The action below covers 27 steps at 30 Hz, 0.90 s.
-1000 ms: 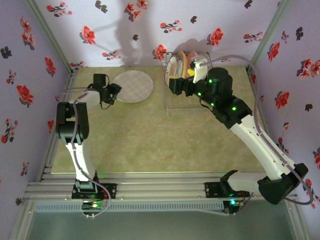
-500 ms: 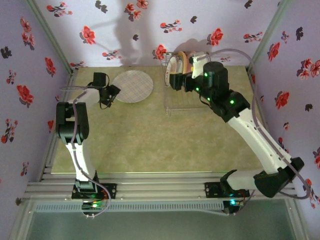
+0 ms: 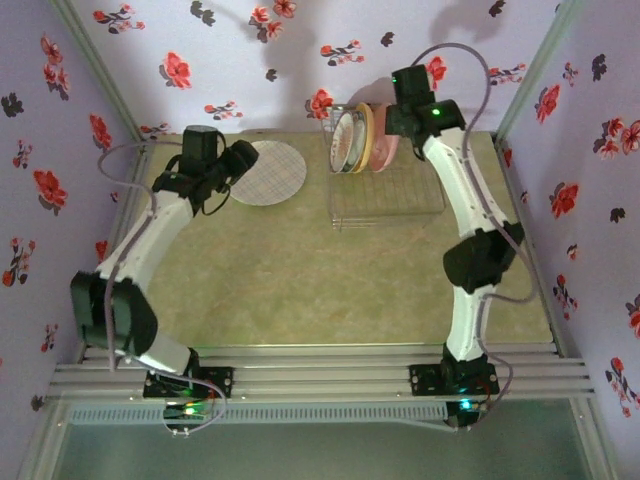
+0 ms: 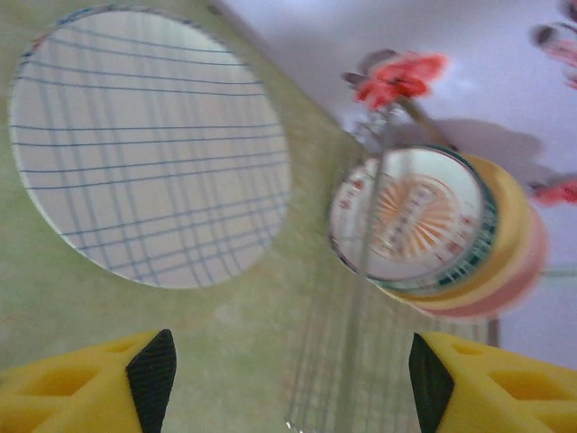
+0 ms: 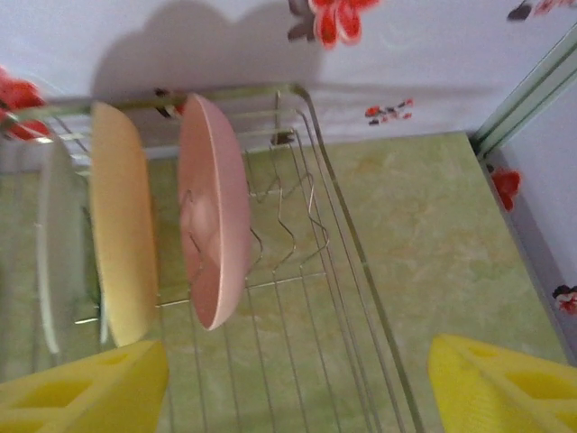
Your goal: Unload the plates from the dish rack
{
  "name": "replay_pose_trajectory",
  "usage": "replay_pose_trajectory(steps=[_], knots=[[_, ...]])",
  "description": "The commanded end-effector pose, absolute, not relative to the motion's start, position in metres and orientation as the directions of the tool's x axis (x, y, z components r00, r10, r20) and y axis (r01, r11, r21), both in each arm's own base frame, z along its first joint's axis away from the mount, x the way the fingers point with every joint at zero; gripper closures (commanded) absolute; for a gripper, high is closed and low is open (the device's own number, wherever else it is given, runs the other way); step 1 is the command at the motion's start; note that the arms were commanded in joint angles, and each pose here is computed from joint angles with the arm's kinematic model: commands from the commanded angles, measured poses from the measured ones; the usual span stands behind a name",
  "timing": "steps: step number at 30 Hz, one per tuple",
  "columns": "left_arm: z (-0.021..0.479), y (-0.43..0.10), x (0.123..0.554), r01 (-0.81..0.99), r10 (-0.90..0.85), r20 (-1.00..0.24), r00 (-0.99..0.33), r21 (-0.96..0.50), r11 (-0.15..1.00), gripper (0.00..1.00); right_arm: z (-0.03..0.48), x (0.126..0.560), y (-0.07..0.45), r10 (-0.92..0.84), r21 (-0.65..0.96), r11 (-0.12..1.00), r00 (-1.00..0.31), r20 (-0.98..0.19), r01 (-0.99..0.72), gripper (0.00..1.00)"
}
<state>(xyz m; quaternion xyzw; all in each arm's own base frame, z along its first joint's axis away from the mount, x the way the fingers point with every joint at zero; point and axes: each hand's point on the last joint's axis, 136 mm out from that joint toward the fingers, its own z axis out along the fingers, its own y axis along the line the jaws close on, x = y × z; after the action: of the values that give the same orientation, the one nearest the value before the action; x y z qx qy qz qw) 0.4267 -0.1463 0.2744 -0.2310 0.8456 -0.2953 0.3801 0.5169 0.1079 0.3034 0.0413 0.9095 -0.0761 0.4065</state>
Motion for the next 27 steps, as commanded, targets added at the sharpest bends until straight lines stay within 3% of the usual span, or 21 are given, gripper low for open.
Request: replay_pose_trajectory(steps=[1, 5, 10, 23, 27], knots=[[0.295, -0.157, 0.396, -0.026, -0.522, -0.608, -0.598, -0.636, 0.771, 0.26, 0.295, 0.524, 0.1, 0.015, -0.156, 0.969, -0.683, -0.73, 0.189, 0.27], [0.329, -0.176, 0.355, 0.15, -0.484, -0.664, -0.57, -0.663, 0.733, 0.23, 0.272, 0.544, 0.105, 0.009, -0.173, 0.965, -0.687, -0.727, 0.195, 0.34], [0.338, -0.172, 0.32, 0.176, -0.471, -0.666, -0.579, -0.666, 0.725, 0.22, 0.244, 0.563, 0.112, 0.014, -0.17, 0.965, -0.689, -0.724, 0.198, 0.43], [0.388, -0.162, 0.274, 0.325, -0.458, -0.729, -0.509, -0.655, 0.682, 0.21, 0.208, 0.592, 0.119, 0.041, -0.15, 0.962, -0.667, -0.744, 0.227, 0.53], [0.402, -0.157, 0.265, 0.357, -0.471, -0.75, -0.464, -0.645, 0.675, 0.22, 0.202, 0.598, 0.121, 0.043, -0.148, 0.961, -0.657, -0.752, 0.232, 0.6]])
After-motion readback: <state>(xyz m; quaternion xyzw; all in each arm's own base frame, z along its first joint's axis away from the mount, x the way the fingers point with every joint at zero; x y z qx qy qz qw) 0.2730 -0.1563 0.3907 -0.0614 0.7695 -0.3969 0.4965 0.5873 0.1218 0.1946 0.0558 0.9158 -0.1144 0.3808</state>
